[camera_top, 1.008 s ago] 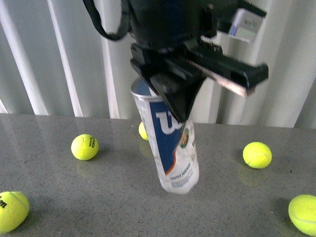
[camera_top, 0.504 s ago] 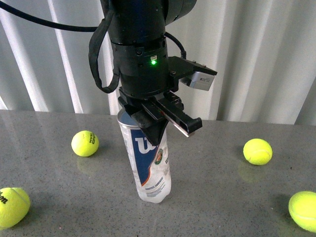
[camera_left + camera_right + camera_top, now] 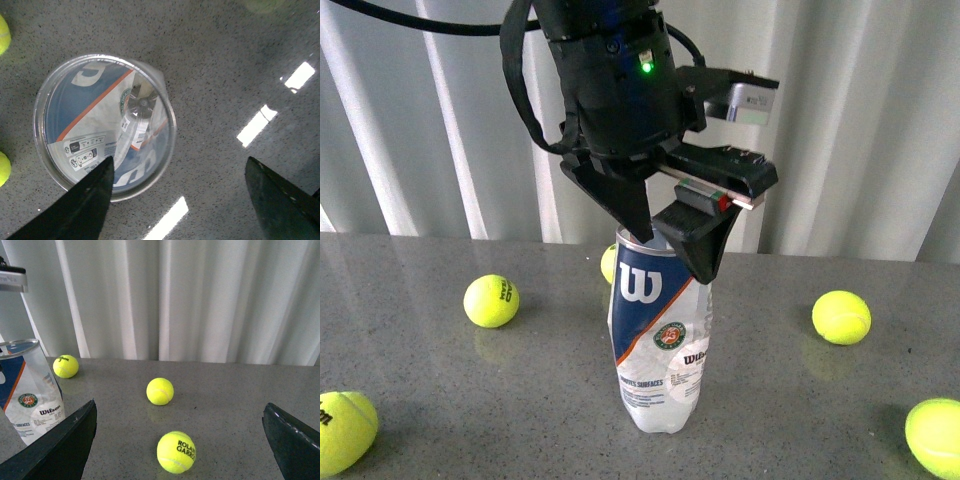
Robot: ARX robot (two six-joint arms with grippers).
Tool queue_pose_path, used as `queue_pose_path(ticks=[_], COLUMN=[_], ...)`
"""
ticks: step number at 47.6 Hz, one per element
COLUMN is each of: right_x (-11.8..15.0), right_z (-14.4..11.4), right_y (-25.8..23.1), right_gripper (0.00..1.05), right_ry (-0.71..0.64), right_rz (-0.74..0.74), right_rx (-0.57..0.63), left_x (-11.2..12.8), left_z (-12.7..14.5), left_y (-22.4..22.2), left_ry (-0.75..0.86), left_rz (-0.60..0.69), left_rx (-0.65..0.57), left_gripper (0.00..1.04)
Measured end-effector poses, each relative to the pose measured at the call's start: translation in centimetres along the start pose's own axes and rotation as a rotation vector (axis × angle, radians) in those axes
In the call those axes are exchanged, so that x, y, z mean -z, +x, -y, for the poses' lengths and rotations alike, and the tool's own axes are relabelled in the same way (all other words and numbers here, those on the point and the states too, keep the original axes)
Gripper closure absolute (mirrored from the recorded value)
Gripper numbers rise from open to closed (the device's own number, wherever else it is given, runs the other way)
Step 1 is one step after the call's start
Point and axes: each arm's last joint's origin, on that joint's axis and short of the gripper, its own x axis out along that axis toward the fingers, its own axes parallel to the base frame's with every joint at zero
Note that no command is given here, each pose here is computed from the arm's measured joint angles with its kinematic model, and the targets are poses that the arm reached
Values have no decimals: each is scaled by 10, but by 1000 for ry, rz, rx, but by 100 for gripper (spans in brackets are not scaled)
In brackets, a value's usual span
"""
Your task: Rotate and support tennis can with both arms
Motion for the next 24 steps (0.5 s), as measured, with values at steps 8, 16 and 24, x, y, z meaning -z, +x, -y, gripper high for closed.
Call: queue_pose_path(ticks=[8, 16, 24], right_x=[0, 0, 0], right_z=[0, 0, 0], right_y=[0, 0, 0], right_gripper=[7, 7, 7], right_ry=[0, 0, 0], right_rz=[0, 0, 0], right_rx=[0, 0, 0], left_x=[-1, 13, 25], left_z=[0, -5, -8], left_y=[-30, -83, -102], left_ry=[-40, -269, -492], left_rz=[104, 408, 580], left_rx=[8, -75, -156], left_gripper=[5, 7, 7])
